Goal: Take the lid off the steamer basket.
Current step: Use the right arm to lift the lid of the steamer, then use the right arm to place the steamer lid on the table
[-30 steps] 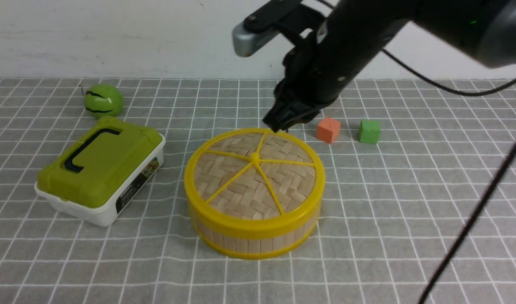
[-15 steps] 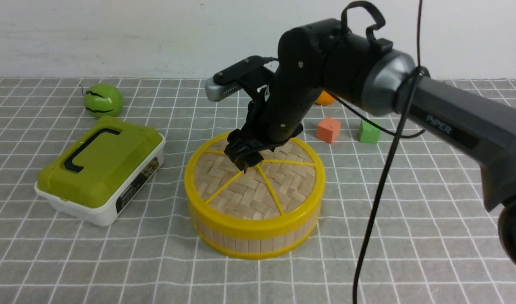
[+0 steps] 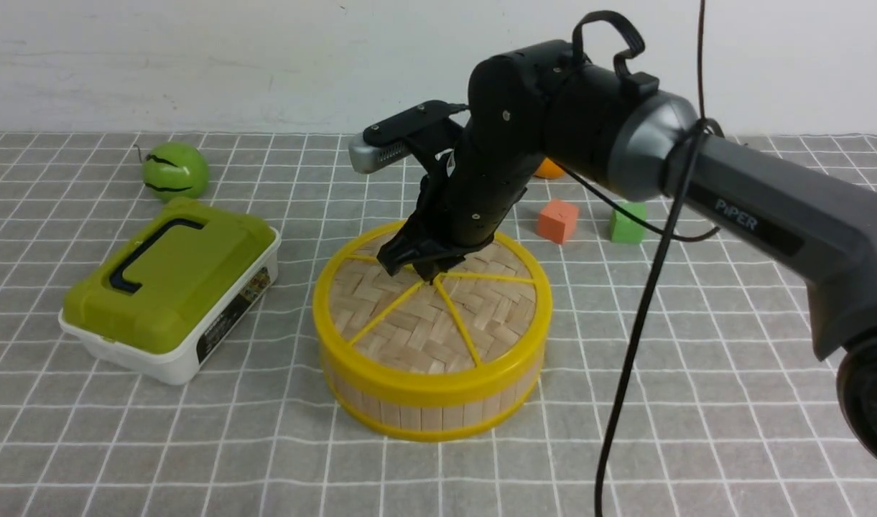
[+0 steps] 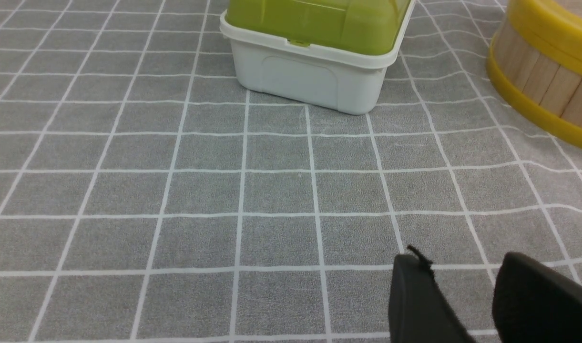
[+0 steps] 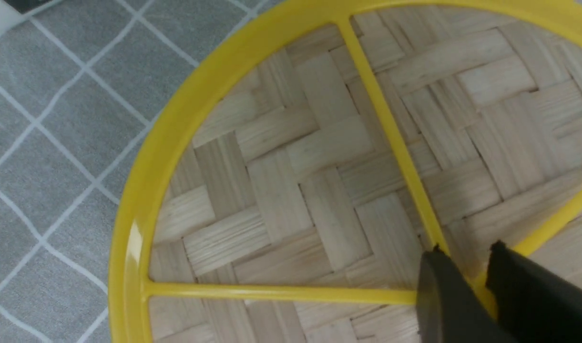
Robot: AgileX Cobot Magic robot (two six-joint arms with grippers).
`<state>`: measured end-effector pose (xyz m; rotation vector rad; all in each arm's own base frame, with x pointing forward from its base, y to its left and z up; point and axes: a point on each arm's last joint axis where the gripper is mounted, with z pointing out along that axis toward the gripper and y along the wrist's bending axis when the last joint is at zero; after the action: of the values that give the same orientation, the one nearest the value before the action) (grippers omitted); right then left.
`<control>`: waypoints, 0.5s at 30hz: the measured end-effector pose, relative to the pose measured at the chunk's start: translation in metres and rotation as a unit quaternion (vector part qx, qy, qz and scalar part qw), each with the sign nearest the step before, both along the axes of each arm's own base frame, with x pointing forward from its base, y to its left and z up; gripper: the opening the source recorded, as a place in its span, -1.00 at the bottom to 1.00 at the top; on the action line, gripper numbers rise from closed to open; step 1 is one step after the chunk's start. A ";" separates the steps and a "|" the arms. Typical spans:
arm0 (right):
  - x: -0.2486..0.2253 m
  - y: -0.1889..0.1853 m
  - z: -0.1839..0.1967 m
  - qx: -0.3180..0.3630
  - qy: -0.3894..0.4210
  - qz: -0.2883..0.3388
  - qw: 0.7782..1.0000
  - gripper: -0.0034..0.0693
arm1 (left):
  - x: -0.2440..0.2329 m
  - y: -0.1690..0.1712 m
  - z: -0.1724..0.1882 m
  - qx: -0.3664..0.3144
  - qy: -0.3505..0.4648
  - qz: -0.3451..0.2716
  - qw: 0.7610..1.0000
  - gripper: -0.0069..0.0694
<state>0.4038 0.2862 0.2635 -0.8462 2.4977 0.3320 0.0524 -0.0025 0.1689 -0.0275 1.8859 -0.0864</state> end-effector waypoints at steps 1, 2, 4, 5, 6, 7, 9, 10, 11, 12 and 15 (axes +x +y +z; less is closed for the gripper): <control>-0.001 -0.001 0.003 0.000 -0.001 -0.001 1.000 -0.69 | 0.000 0.000 0.000 0.000 0.000 0.000 1.000 -0.19; -0.001 -0.002 0.004 -0.002 -0.002 0.000 1.000 -0.69 | 0.000 0.000 0.000 0.000 0.000 0.000 1.000 -0.19; -0.006 -0.005 0.019 -0.001 -0.011 0.000 1.000 -0.69 | 0.000 0.000 0.000 0.000 0.000 0.000 1.000 -0.19; -0.009 -0.008 0.030 0.000 -0.019 0.000 1.000 -0.69 | 0.000 0.000 0.000 0.000 0.000 0.000 1.000 -0.19; -0.014 -0.012 0.043 0.002 -0.030 0.000 1.000 -0.69 | 0.000 0.000 0.000 0.000 0.000 0.000 1.000 -0.19; -0.020 -0.017 0.061 0.006 -0.047 -0.001 0.999 -0.69 | 0.000 0.000 0.000 0.000 0.000 0.000 1.000 -0.19; -0.029 -0.028 0.087 0.001 -0.073 -0.002 0.997 -0.69 | 0.000 0.000 0.000 0.000 0.000 0.000 1.000 -0.19; -0.037 -0.036 0.104 -0.006 -0.088 -0.004 0.996 -0.69 | 0.000 0.000 0.000 0.000 0.000 0.000 1.000 -0.19; -0.045 -0.044 0.118 -0.019 -0.099 -0.006 0.995 -0.69 | 0.000 0.000 0.000 0.000 0.000 0.000 1.000 -0.19; -0.053 -0.054 0.132 -0.035 -0.107 -0.010 0.994 -0.69 | 0.000 0.000 0.000 0.000 0.000 0.000 1.000 -0.19; -0.071 -0.082 0.162 -0.076 -0.136 -0.029 0.987 -0.69 | 0.000 0.000 0.000 -0.003 0.000 0.000 1.000 -0.19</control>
<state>0.3328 0.2041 0.4254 -0.8161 2.3062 0.0029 0.0524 -0.0027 0.1689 -0.0308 1.8859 -0.0916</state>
